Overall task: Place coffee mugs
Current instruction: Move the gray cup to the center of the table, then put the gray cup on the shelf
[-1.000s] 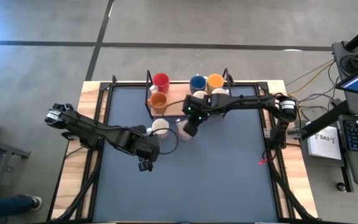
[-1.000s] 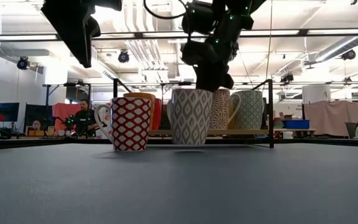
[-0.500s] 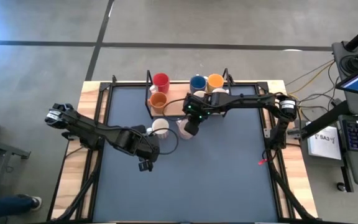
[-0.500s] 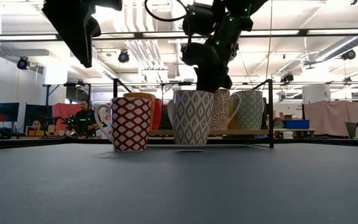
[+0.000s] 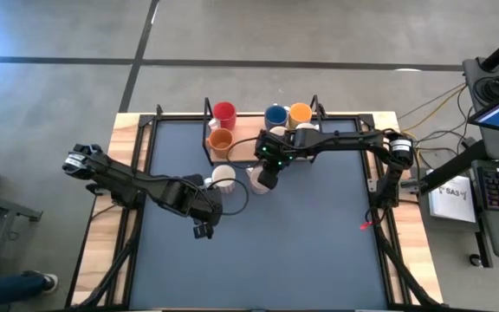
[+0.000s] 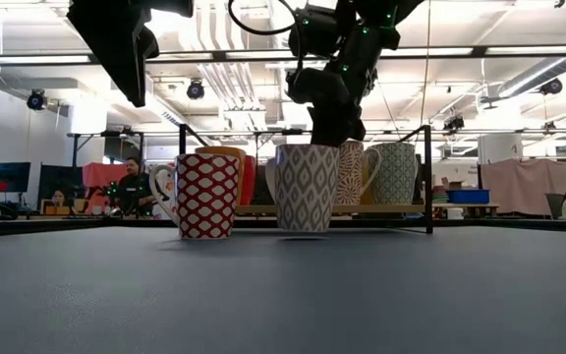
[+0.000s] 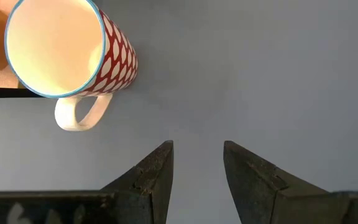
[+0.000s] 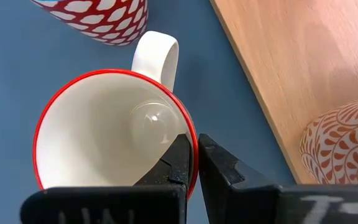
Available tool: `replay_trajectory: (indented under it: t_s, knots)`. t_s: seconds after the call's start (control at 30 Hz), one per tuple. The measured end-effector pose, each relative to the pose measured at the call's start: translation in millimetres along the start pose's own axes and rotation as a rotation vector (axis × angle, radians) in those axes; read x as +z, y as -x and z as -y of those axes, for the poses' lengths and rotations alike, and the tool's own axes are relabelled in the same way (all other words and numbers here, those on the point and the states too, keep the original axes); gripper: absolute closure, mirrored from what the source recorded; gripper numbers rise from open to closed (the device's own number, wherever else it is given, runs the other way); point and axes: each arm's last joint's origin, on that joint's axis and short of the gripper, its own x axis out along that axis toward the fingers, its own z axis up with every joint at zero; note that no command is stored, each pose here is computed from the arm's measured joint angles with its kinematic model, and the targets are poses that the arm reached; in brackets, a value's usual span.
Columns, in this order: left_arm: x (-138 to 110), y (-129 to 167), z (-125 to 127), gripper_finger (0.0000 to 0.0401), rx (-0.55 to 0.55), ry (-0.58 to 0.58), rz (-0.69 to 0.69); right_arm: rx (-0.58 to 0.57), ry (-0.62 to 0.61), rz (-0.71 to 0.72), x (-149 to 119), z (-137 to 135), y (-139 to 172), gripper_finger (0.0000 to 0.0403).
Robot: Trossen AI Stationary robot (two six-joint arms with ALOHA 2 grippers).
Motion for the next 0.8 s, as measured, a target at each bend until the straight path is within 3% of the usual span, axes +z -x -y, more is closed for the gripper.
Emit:
replay_trajectory:
  t_s: [0.17,0.47,0.67,0.8]
  knots:
    - [0.0,0.0,0.0,0.0277,0.0,0.0,0.0,0.0,-0.004,-0.001,-0.1,-0.1,-0.2,0.0386]
    - [0.0,0.0,0.0,0.0277,0.0,0.0,0.0,-0.002,-0.013,0.001,0.3,0.2,0.3,0.0312]
    - [-0.1,0.0,0.0,0.0277,0.0,0.0,-0.001,-0.001,0.025,-0.001,13.0,-2.4,27.9,0.0296]
    - [-0.1,0.0,0.1,0.0277,0.0,0.003,0.0,0.129,0.072,-0.044,13.0,-15.7,36.7,0.0305]
